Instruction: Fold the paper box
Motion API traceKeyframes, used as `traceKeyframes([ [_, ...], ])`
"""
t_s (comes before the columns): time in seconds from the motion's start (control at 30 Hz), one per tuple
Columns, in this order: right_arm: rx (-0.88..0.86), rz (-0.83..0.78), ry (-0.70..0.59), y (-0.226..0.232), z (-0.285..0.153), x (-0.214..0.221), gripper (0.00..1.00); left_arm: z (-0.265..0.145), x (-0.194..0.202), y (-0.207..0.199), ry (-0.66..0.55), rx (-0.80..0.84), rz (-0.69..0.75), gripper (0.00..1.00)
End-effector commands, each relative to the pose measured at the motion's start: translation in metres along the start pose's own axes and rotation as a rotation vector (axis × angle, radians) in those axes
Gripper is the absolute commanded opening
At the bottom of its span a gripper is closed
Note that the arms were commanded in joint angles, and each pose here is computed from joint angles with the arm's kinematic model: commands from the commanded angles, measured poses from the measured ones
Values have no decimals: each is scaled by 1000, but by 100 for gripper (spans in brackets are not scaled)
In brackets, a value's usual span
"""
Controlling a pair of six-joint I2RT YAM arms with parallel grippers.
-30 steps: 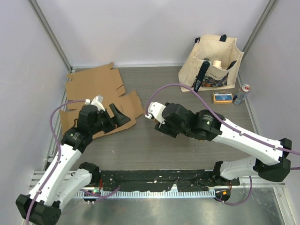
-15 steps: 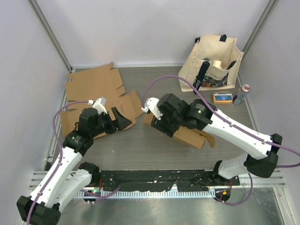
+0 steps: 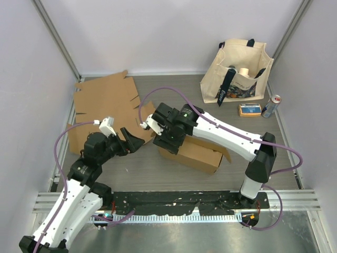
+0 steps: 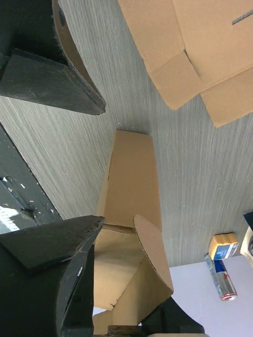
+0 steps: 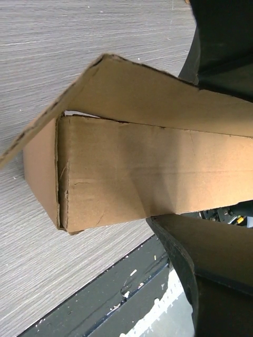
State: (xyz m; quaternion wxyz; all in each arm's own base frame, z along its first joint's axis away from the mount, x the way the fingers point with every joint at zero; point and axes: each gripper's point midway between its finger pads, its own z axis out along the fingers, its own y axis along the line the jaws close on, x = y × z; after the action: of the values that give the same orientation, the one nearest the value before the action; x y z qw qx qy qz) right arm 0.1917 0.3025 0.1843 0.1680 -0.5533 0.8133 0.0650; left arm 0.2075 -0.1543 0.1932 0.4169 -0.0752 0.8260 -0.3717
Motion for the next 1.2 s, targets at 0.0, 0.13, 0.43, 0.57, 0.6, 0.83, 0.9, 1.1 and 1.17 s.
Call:
traceKeyframes([
  [0.0,9,-52,-28,-4,11,-11,63,1,-3,3,-38,2,-3,81],
  [0.13,39,-47,-86,-11,12,-16,75,7,2,-8,7,67,-1,81],
  [0.43,90,22,-250,-23,-17,-31,94,23,-14,-39,73,161,46,81],
  [0.57,122,68,-284,-38,-29,-30,94,29,-34,-56,70,182,97,85],
  [0.6,126,74,-300,-39,-35,-29,94,31,-36,-57,76,180,105,85],
  [0.83,95,83,-316,-32,-41,-14,94,39,-43,-86,179,298,217,79],
  [0.9,95,84,-317,-30,-42,-9,94,42,-44,-88,185,311,243,74],
  [1.1,96,95,-316,-28,-39,5,94,42,-39,-94,205,324,320,59],
  [1.17,87,97,-338,-26,-41,5,94,40,-34,-96,223,320,344,63],
])
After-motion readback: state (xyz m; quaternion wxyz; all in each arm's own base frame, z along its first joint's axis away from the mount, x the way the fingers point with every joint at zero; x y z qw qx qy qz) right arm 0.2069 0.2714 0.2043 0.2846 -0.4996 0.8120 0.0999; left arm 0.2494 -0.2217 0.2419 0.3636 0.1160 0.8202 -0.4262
